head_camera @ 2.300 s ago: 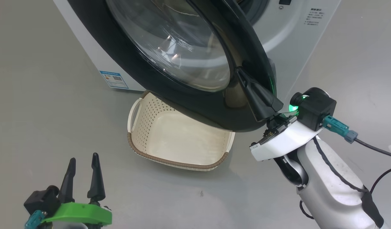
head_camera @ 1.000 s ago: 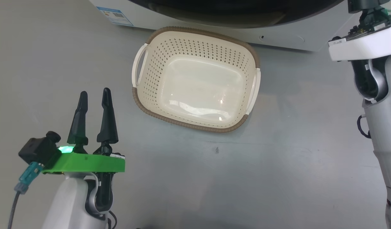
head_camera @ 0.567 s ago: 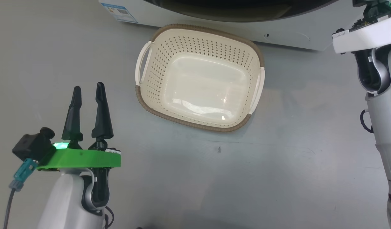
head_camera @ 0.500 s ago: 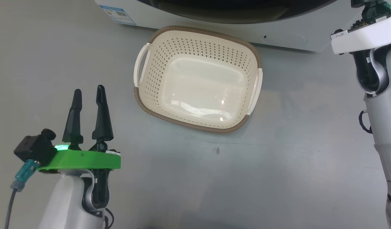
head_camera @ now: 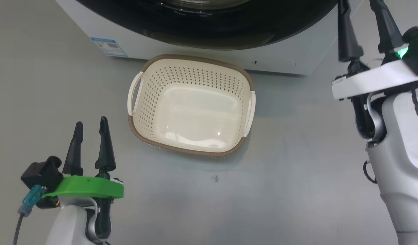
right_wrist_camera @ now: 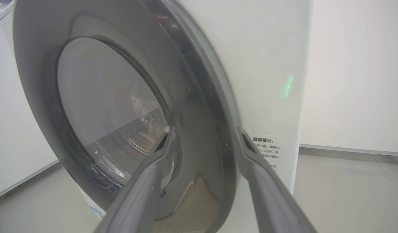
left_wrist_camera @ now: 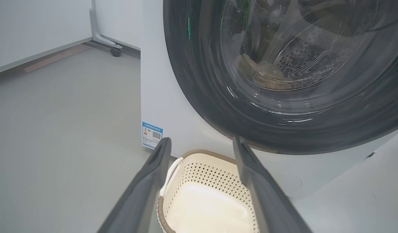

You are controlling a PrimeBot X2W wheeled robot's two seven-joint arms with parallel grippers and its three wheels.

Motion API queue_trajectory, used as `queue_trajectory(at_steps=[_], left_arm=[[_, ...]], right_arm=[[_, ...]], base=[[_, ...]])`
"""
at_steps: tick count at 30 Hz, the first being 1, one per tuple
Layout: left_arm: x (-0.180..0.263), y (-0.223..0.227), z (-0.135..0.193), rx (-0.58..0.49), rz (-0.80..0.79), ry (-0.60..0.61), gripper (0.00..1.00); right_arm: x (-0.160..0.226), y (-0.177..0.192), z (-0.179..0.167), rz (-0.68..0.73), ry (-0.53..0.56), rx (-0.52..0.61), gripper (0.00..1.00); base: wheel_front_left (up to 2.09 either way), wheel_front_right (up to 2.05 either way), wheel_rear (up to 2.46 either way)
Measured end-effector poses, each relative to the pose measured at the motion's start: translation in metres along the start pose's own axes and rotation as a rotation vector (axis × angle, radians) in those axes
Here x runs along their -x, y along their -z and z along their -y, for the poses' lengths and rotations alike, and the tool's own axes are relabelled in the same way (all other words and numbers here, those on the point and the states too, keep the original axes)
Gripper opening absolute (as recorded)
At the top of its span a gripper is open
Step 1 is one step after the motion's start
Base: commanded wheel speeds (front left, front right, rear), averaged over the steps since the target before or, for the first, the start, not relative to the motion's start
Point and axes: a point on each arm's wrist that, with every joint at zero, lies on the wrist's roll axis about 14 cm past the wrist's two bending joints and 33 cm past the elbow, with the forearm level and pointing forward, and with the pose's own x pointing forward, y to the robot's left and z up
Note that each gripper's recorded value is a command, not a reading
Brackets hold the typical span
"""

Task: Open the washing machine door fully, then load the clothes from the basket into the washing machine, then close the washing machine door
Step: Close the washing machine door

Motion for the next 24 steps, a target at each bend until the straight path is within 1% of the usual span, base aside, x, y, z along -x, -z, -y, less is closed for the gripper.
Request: queue_trajectory(at_steps=[5, 9, 13, 17, 18, 24], left_arm=[[0.012, 0.003, 0.002, -0.016, -0.015, 0.000, 1.00], [0.020, -0.004, 0.005, -0.022, -0.001, 0.004, 1.00], [0.031, -0.007, 0.009, -0.033, 0.004, 0.013, 1.00], [0.048, 0.000, 0.011, -0.043, -0.019, 0.017, 1.00], [0.048, 0.000, 0.011, -0.043, -0.019, 0.017, 1.00], [0.067, 0.002, 0.019, -0.048, -0.025, 0.039, 1.00]], right_arm=[[0.034, 0.000, -0.001, -0.044, 0.032, 0.008, 1.00], [0.064, -0.002, 0.003, -0.073, 0.082, 0.013, 1.00], [0.090, -0.009, 0.001, -0.081, 0.122, 0.007, 1.00], [0.114, -0.017, -0.002, -0.085, 0.150, 0.013, 1.00], [0.114, -0.017, -0.002, -0.085, 0.150, 0.013, 1.00], [0.156, -0.026, 0.000, -0.097, 0.210, 0.031, 1.00]], base=[[0.00, 0.00, 0.00], [0.00, 0.00, 0.00], [0.00, 0.00, 0.00], [0.00, 0.00, 0.00], [0.00, 0.00, 0.00], [0.00, 0.00, 0.00]])
